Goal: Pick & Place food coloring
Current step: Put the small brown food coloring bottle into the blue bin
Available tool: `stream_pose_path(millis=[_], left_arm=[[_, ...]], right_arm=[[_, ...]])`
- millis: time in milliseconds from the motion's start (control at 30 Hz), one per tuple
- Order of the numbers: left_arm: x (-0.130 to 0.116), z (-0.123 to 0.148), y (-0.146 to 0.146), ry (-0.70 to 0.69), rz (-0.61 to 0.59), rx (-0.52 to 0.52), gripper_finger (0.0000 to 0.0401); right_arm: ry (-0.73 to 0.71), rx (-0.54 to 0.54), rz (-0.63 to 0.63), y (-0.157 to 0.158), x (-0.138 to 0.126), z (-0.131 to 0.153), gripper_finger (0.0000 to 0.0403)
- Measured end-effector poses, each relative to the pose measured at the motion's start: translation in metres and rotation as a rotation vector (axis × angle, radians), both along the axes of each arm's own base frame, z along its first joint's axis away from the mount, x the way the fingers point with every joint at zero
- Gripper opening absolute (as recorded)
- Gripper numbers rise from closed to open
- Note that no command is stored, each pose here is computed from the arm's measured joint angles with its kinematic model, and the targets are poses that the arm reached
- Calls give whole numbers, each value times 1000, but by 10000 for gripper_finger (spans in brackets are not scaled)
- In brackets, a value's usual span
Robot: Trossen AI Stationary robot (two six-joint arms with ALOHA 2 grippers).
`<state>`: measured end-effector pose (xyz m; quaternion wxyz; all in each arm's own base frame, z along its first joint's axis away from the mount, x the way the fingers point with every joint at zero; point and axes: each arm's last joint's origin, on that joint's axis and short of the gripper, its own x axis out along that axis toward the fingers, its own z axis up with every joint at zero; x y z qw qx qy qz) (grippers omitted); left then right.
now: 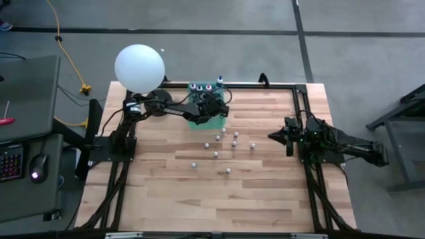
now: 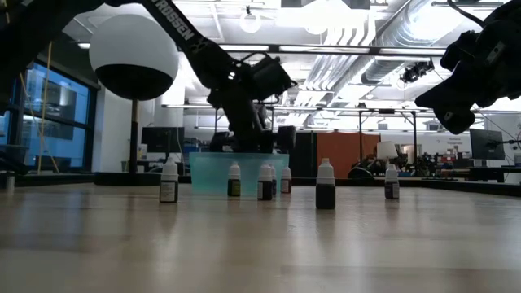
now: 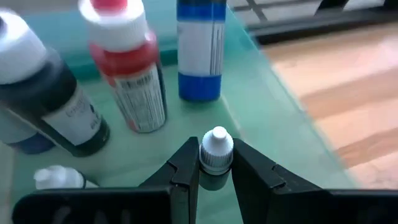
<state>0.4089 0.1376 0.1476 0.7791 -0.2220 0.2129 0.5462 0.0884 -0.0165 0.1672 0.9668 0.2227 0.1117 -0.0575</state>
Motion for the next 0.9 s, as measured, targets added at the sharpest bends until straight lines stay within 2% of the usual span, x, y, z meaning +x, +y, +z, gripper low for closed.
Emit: stream_pose_path(millis=[67, 300, 500, 700, 900], left_arm=[[-1, -5, 0, 36, -15, -8, 69], [4, -9, 0, 13, -36, -4, 71], [8, -5, 2, 32, -91, 66, 97], [8, -5, 2, 36, -104, 61, 125], [8, -5, 2, 39, -106, 62, 133]], right_arm=[[1, -1, 0, 0, 0, 0, 0], [1, 0, 0, 0, 0, 0, 0], [1, 0, 0, 0, 0, 0, 0], [0, -1, 0, 0, 0, 0, 0], [1, 0, 0, 0, 0, 0, 0]])
